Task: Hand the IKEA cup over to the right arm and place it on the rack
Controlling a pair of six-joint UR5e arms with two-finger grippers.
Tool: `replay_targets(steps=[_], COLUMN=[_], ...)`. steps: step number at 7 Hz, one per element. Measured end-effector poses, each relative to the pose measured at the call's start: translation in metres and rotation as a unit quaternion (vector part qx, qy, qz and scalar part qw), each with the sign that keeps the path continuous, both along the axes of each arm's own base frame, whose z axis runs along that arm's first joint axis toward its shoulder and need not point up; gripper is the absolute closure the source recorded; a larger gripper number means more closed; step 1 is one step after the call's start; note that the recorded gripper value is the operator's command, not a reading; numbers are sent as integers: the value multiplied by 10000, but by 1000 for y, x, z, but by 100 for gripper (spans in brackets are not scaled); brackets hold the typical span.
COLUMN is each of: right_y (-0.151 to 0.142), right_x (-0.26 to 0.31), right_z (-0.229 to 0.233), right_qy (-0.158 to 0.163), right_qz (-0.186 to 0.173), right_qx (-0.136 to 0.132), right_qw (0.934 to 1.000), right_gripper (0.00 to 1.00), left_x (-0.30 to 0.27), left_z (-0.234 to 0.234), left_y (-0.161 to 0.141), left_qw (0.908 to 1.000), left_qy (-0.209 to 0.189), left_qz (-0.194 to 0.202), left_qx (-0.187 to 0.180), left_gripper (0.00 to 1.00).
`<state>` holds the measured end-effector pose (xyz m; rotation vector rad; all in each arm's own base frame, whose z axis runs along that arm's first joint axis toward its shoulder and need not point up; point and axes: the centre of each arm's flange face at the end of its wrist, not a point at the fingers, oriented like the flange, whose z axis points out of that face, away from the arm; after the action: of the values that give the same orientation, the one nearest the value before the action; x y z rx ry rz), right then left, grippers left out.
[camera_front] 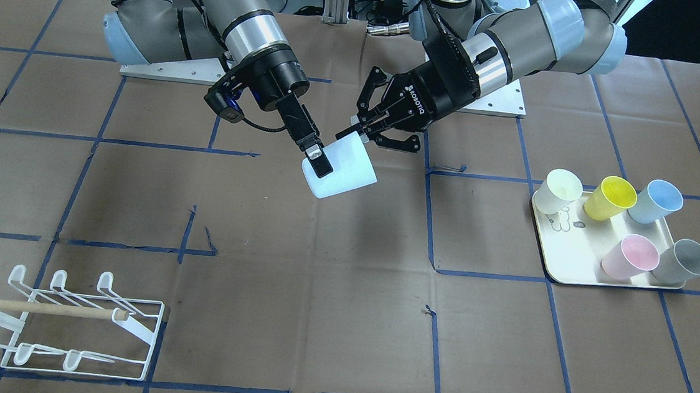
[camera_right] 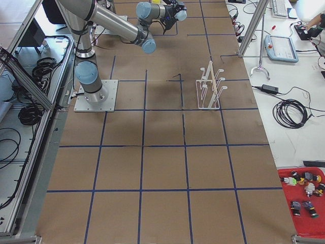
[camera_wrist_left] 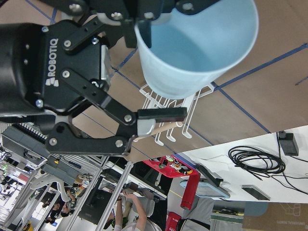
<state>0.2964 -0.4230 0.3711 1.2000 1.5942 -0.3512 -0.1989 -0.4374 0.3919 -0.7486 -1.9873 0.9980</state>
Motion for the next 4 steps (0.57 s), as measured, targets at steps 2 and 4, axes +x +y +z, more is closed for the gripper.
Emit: replay_targets(steps=[2, 4], right_y=[0, 1], right_x=[1, 1], right_z=[1, 1], right_qy=[-9, -5], right_qz=[42, 73], right_qx=[-7, -22], right_qw=[10000, 10000], right_gripper=[57, 61], left_x=[0, 0], left_z=[1, 4], left_y=[0, -1], left_qw=[10000, 10000], left_qy=[5, -17], left_qz=[6, 39], left_qx=[3, -21], left_gripper=[52, 1])
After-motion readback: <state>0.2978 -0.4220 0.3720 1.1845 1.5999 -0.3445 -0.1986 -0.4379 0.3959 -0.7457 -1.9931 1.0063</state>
